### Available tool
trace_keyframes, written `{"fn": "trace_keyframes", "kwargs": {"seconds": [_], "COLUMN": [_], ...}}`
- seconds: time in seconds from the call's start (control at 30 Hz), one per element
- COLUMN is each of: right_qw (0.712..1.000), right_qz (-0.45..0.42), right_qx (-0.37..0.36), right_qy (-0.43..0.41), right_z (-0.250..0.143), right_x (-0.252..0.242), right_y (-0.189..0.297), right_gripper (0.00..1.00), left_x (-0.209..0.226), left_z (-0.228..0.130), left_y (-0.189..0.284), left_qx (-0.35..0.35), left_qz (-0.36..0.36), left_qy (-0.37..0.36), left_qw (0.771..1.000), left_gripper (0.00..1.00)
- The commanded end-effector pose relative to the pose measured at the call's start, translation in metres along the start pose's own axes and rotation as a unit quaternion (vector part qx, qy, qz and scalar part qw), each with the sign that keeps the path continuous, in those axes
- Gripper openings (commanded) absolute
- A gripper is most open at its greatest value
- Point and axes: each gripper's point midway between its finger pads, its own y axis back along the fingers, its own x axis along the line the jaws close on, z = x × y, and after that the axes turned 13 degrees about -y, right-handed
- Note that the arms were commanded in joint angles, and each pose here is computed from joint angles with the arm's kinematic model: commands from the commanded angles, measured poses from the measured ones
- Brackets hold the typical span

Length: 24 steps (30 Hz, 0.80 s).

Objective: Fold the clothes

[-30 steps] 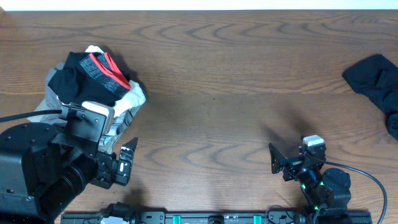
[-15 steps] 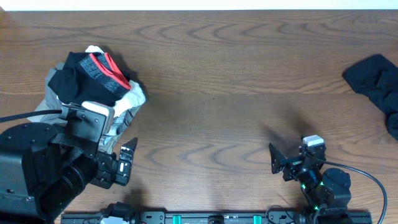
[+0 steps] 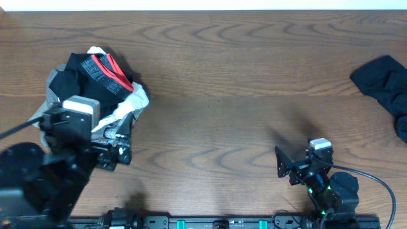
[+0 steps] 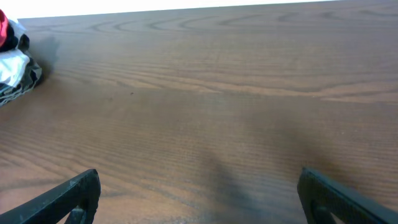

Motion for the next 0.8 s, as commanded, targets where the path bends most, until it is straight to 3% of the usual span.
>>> {"fn": "trace_keyframes", "kwargs": {"seconds": [0.0, 0.43, 0.77], "right_qw": [1.000, 1.000, 1.000], "right_qz": [-0.002, -0.002, -0.002], "right_qx": [-0.004, -0.004, -0.004], "right_qy": [-0.009, -0.009, -0.009], "right_z": [0.001, 0.001, 0.001], "right_x": [-0.002, -0.002, -0.002], "right_y": [0.000, 0.000, 0.000], "right_gripper": [0.99, 0.99, 0.99], "left_x": [-0.012, -0.028, -0.036], "left_z": [-0.027, -0.102, -0.138], "left_y": [-0.019, -0.060, -0.078], "left_qx": [-0.022, -0.149, -0.191], "left_qz": [-0.013, 0.032, 0.048], "left_qy": [0.000, -0.035, -0.047], "left_qw": [1.000, 0.988, 0.979], "left_gripper": [0.98, 0.98, 0.98]}}
